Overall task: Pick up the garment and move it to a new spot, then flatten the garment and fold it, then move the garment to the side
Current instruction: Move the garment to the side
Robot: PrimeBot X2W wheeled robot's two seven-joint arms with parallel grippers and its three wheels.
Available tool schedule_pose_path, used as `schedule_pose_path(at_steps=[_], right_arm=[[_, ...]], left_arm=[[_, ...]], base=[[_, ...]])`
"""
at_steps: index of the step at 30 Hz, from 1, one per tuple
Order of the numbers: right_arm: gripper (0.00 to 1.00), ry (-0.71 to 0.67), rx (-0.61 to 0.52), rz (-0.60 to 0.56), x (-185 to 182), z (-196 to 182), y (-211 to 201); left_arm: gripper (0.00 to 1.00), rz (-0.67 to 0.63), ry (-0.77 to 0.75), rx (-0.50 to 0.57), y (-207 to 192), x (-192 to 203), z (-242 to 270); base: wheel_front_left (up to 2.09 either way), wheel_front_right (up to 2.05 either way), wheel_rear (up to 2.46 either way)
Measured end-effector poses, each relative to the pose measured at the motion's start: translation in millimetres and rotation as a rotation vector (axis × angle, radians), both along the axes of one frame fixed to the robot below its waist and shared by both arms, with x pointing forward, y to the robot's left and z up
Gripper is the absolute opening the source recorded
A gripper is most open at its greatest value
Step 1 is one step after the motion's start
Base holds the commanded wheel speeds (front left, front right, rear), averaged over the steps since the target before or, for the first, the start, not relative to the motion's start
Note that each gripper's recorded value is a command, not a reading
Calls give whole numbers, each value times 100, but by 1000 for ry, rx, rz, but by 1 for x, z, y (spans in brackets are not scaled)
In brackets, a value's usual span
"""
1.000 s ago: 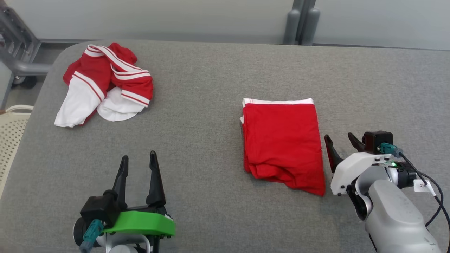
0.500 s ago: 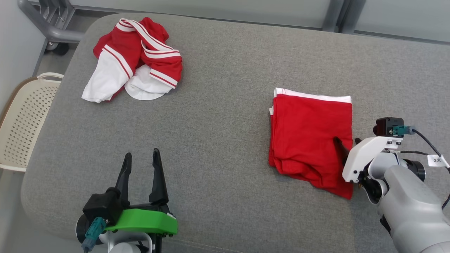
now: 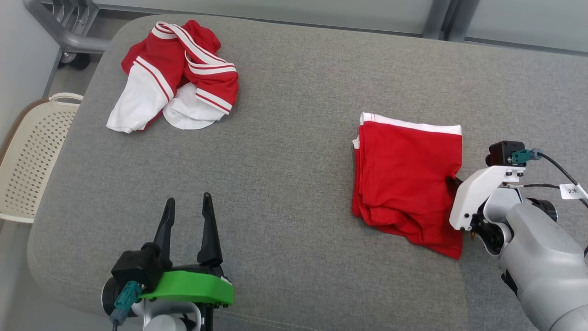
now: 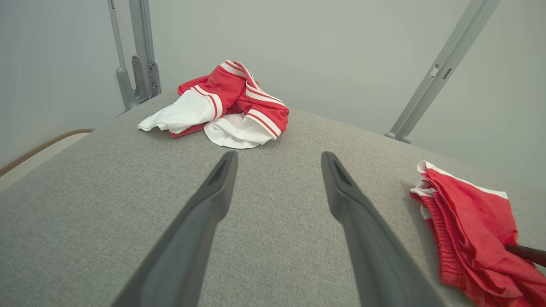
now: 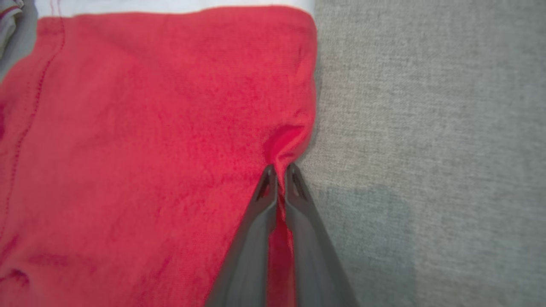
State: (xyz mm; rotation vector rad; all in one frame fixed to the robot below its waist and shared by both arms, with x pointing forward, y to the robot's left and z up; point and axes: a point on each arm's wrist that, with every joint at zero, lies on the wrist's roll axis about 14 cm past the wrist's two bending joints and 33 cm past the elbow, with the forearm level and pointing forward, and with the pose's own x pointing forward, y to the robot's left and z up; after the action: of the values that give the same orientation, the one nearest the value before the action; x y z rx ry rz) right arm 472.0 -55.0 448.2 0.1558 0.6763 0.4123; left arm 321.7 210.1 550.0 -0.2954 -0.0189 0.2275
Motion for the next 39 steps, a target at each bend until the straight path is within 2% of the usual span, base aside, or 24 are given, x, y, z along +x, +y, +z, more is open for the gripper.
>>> schedule_pose_path(at_steps=[10,16,31,39], right_arm=[[0,-91,-15,-19,9,16,-19],[0,-138,-33,-55,12,29,-46],[0,-261,-163,-313,6,75,-193],[0,-268,-218,-417,-6,82,-244]], left_arm=[[100,-43,-10,14,-10,9,2],[100,-95,-25,17,-25,23,5],[100,-390,-74,25,-118,78,8],[100,-508,-75,21,-157,99,1]], base=[[0,0,0],[0,0,0],[0,0,0],[0,0,0]])
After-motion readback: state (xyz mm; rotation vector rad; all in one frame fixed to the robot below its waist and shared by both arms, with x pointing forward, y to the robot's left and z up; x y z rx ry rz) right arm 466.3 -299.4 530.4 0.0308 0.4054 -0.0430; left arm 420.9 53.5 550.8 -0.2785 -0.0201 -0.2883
